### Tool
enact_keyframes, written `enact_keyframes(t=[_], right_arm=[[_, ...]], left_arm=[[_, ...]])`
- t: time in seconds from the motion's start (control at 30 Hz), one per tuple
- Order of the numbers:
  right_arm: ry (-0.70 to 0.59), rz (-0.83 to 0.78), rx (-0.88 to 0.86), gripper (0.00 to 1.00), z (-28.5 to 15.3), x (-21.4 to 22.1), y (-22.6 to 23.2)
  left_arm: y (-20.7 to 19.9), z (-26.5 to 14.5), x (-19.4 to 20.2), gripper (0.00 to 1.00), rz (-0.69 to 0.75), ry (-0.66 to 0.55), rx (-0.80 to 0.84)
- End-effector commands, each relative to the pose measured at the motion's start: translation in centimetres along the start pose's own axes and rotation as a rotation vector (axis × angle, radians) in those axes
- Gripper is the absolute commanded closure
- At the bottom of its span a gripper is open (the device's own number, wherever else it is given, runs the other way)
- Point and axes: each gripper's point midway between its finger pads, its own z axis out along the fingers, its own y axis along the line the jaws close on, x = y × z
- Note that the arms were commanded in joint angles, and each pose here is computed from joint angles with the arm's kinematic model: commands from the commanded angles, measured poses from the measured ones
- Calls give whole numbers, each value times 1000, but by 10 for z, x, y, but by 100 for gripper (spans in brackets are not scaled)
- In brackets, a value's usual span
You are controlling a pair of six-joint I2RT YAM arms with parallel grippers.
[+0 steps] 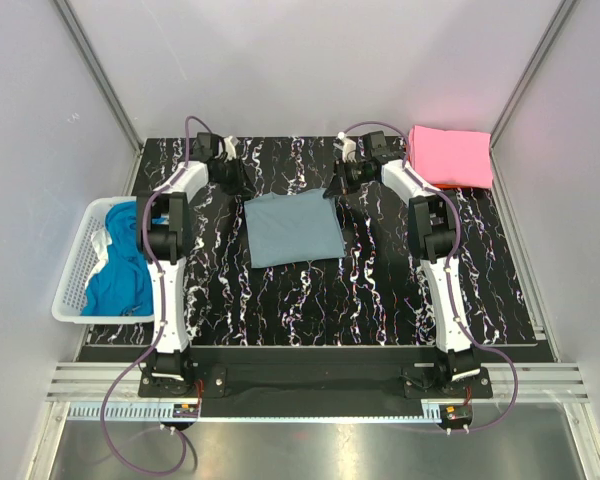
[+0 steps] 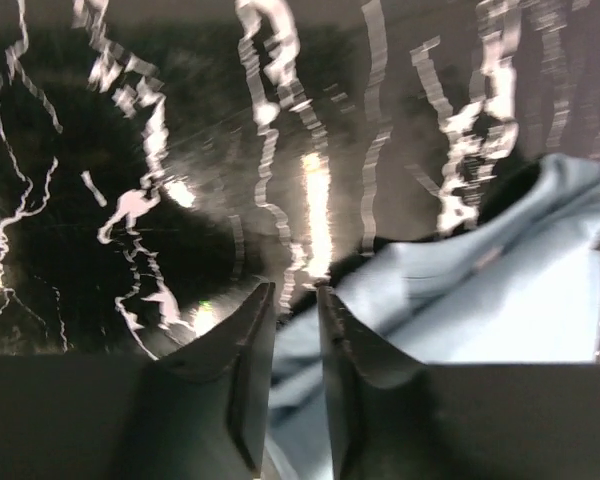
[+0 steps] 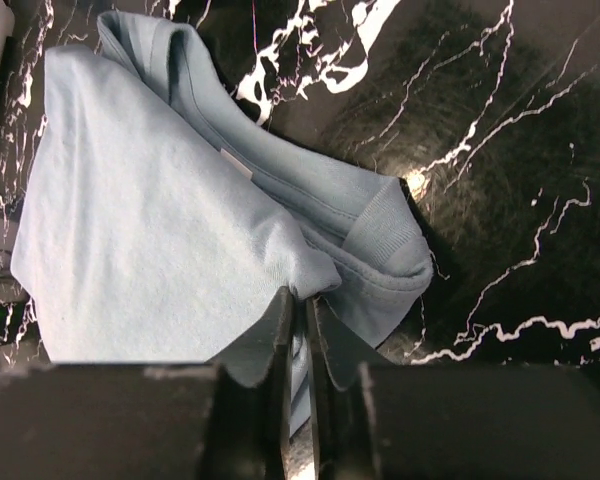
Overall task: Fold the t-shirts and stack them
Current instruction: Fold the tshirt
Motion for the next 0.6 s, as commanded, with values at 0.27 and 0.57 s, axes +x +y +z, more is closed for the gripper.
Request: enact_keyframes(t=[0.27, 0.57], right_arm=[[-52, -35, -32, 80, -1, -18, 5], [-69, -41, -25, 58, -4, -24, 7]], left_arm=[[-15, 5, -3, 86, -12, 10, 106], [-55, -14, -12, 89, 2, -46, 282]])
